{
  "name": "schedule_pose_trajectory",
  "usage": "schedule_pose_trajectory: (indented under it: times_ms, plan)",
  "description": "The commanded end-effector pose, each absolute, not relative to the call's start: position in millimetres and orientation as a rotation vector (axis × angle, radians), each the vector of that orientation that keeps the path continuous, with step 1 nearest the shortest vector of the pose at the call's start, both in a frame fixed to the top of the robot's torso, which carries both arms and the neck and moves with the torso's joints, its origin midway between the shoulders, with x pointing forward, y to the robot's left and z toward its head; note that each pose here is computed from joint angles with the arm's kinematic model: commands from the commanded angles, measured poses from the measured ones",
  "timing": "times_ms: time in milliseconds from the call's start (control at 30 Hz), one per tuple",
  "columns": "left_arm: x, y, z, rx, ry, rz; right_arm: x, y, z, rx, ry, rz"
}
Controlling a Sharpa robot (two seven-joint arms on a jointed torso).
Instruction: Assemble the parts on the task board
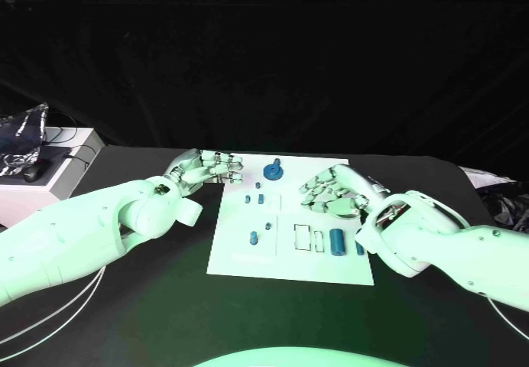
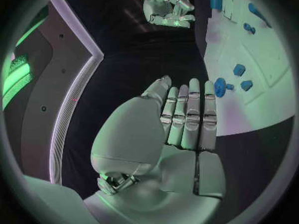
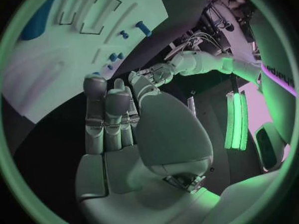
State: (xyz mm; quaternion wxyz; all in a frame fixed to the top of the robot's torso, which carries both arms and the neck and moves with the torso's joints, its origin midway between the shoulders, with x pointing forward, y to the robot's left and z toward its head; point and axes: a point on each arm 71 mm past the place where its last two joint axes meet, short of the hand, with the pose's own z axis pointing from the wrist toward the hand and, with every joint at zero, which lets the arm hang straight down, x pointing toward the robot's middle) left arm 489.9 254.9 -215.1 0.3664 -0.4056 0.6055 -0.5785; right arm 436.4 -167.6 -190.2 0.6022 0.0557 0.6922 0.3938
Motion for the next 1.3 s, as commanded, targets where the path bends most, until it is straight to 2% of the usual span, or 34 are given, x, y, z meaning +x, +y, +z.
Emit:
schedule_pose_trajectory:
  times_ms: [33, 267, 533, 733, 1300]
  plan:
    - [488.7, 252.0, -214.6, -1.041, 1.553, -1.521, 435.5, -182.6, -194.7, 0.328, 1.729, 0.95]
    - [485.9, 250.2, -217.1, -1.045, 1.557, -1.527, 425.1, -229.0, -205.9, 0.428, 1.957, 0.731]
    - [481.5, 246.4, -217.5, -1.043, 1.565, -1.54, 412.7, -252.6, -217.1, 0.393, 2.083, 0.444]
    - [479.6, 244.6, -216.9, -1.041, 1.568, -1.547, 406.7, -252.8, -222.7, 0.37, 2.106, 0.356]
    - [477.4, 244.5, -216.0, -1.04, 1.575, -1.549, 415.5, -226.3, -244.3, 0.295, 2.152, 0.281]
